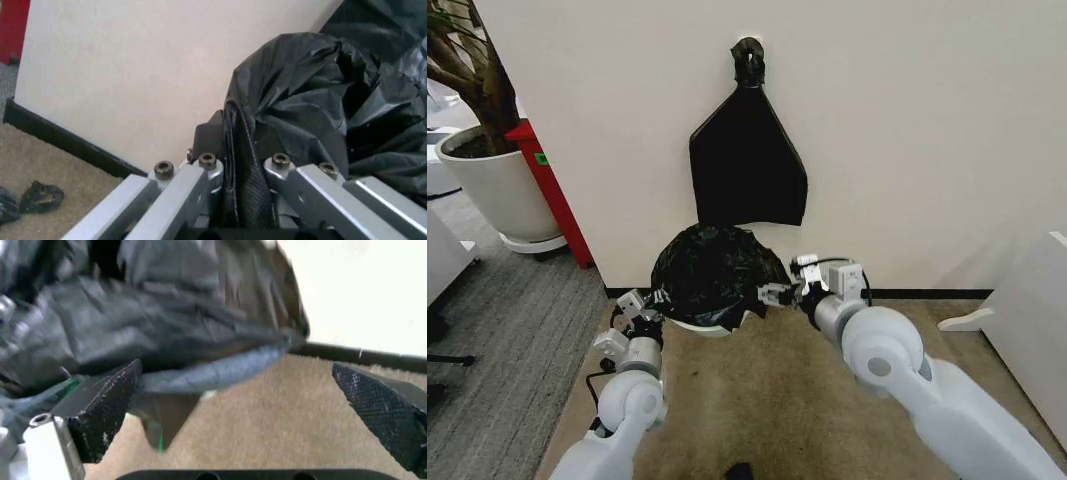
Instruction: Place the garbage bag over the trash bin.
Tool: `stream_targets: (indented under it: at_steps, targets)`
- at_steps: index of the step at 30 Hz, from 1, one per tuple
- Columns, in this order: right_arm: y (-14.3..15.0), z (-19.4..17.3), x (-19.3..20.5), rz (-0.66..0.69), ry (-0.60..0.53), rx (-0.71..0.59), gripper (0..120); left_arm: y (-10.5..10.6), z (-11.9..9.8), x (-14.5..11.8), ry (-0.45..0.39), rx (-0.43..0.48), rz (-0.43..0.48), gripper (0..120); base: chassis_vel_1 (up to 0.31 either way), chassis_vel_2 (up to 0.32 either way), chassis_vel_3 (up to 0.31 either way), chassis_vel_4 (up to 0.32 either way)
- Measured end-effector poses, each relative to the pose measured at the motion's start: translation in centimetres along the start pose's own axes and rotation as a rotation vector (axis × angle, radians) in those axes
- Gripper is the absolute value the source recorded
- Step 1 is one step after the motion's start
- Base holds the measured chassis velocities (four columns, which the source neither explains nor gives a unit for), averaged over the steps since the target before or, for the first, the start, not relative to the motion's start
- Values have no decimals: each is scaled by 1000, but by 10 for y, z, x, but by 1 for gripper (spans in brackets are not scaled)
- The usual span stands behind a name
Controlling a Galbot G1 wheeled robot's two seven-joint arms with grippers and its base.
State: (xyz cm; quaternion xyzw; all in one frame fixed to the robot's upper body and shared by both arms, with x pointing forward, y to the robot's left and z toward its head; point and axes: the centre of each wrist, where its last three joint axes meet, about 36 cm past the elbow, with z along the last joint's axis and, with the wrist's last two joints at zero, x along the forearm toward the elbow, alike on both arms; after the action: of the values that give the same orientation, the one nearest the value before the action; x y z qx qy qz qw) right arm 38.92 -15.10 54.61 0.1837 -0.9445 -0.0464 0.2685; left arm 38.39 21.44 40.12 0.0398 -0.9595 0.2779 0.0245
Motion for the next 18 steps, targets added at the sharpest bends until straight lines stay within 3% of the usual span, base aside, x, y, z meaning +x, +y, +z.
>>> stream_targets:
  at_steps: [10,18]
  targets:
    - [1,23,-9,-4,40,-7,100,0,-2,-1,-13,10,-6,5,0,0,0,0]
    - [6,54,-15,-11,59,-4,100,-17,-15,9,-9,136,-6,5,0,0,0,0]
